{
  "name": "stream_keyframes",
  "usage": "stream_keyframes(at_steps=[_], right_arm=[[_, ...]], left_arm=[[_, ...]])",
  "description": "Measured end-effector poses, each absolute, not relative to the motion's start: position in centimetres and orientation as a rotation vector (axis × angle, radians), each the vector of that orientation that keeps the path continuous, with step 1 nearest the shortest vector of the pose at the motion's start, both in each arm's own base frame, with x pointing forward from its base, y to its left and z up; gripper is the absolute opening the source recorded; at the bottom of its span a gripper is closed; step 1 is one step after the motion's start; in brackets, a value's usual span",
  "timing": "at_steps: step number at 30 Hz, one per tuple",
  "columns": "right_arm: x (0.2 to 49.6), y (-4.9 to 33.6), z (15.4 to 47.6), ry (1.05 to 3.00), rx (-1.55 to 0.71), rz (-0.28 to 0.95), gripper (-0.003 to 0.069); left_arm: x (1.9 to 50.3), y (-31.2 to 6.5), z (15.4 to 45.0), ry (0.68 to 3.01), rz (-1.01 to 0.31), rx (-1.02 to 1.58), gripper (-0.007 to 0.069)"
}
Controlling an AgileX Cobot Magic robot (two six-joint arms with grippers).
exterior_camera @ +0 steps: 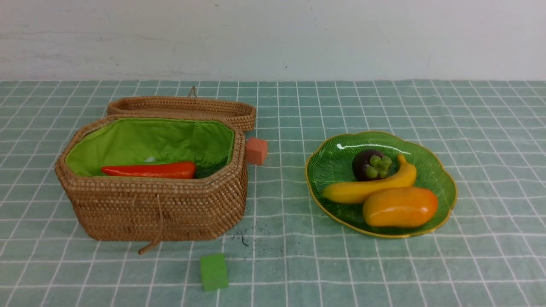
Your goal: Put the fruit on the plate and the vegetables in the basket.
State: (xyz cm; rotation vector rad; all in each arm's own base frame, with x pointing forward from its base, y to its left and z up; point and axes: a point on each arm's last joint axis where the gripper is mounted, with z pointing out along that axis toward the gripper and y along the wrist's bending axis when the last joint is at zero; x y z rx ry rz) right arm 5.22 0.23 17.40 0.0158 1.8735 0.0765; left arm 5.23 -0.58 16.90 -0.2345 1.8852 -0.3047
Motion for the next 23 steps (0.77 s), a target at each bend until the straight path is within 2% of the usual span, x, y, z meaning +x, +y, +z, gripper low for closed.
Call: stream_keyframes(at_steps=[23], right_arm=[[5.22,0.23,17.40,1.873,0.016,0.076,0.0065]], left_arm=[[5.23,-0.57,16.87,1.886,-0.304,-0.234,-0.0002]])
